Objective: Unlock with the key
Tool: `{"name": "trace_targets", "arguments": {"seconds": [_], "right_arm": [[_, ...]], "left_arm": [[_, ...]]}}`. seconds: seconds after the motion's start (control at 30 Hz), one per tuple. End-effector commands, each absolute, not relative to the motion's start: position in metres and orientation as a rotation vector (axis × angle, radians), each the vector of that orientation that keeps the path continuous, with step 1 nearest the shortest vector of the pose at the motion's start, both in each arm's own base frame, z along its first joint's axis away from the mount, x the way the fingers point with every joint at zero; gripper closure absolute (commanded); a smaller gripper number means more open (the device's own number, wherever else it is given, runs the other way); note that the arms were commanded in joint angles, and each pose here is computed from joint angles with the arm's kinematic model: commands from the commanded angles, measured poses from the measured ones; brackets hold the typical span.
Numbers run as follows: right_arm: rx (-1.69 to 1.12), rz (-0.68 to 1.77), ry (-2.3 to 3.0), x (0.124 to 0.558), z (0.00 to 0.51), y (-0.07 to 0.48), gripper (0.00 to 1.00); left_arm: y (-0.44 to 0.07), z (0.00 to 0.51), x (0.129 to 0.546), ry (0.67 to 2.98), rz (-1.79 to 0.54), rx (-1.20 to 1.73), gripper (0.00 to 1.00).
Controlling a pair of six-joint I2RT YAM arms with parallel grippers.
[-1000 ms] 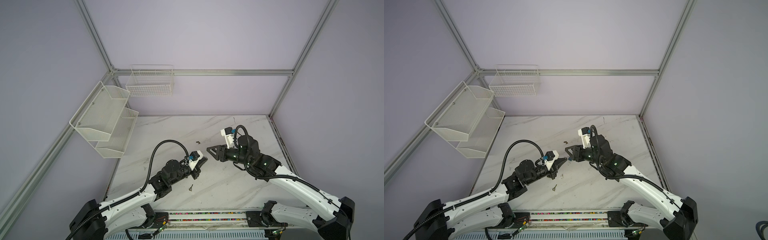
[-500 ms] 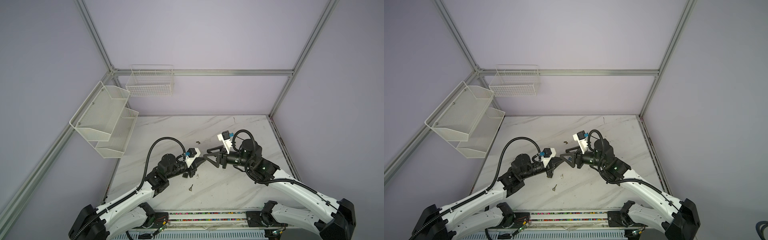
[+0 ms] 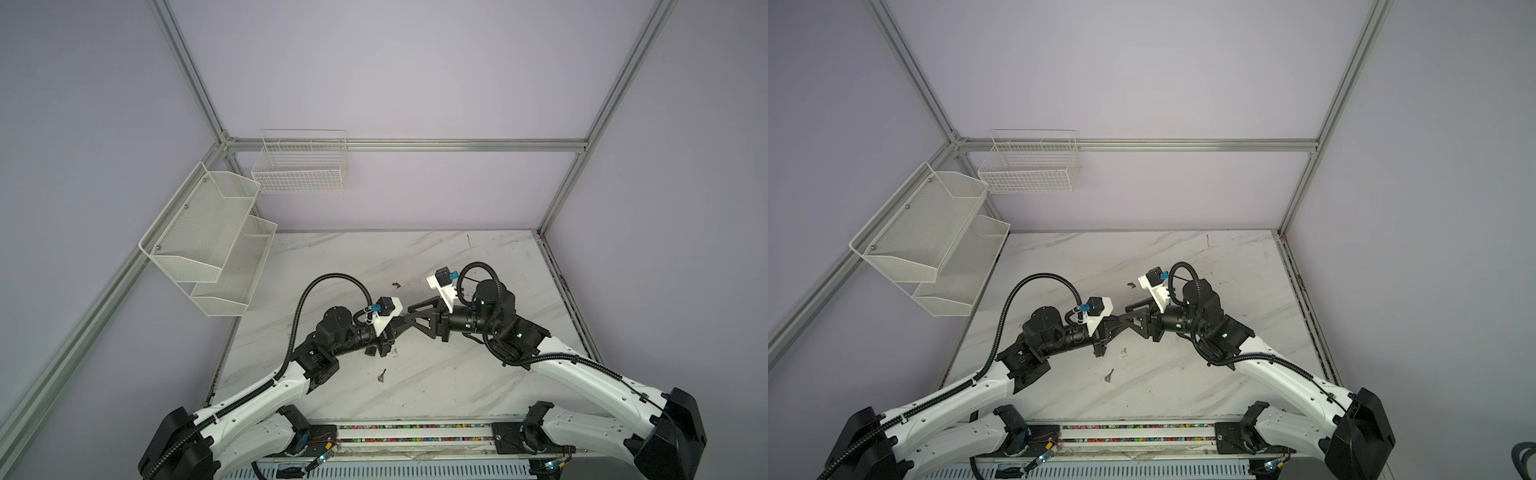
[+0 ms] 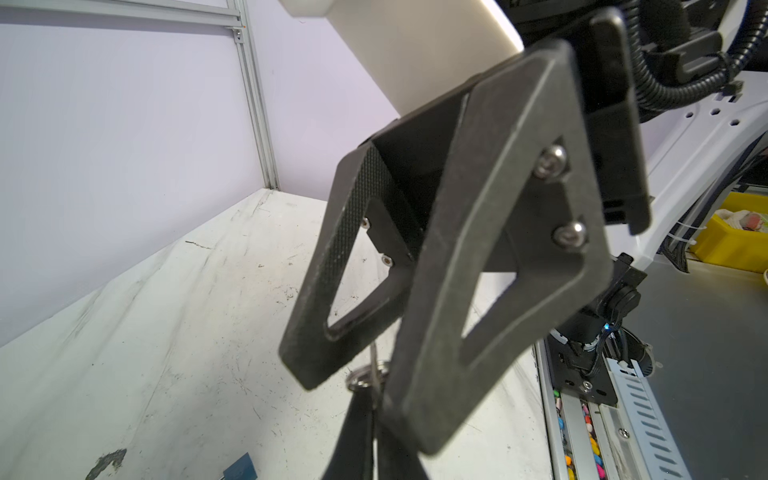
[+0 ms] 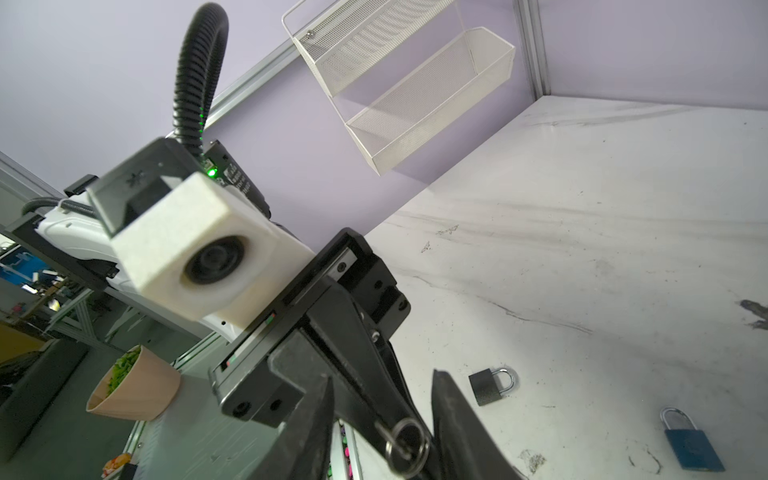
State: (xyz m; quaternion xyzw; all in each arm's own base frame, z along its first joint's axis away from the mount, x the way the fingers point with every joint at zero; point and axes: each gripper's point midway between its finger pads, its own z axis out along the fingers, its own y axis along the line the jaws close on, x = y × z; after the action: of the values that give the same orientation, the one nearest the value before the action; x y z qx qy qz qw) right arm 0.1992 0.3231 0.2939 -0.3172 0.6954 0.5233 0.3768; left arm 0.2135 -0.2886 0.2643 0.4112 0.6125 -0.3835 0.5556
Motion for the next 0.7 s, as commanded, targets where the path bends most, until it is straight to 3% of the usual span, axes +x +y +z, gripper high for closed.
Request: {"name": "trace_targets", "arguments": {"seconds": [0.0,0.17,0.4,0.67], "right_arm": [[-0.851,1.326,1.732,0.1997,0.2945,0.3245,0.6],[-0.849,1.305,1.747,0.2026,0.2892,0.3245,0.66],[-0.839,1.274,1.759,0.2059,0.2848,0.3225,0.86],[-0.814,1.256,1.748,0.2093,0.2907,0.3206,1.0]], "left_arm": [[-0.2929,0.3311,0.2133,1.281,-0.933,0.941,1.0],[-0.2946,0.3316,0.2133,1.28,-0.942,0.946,1.0],[-0.2966,0.3319,0.2138,1.284,-0.96,0.944,1.0],[-0.2958,0.3339,0.213,1.294,-0.968,0.936,1.0]]}}
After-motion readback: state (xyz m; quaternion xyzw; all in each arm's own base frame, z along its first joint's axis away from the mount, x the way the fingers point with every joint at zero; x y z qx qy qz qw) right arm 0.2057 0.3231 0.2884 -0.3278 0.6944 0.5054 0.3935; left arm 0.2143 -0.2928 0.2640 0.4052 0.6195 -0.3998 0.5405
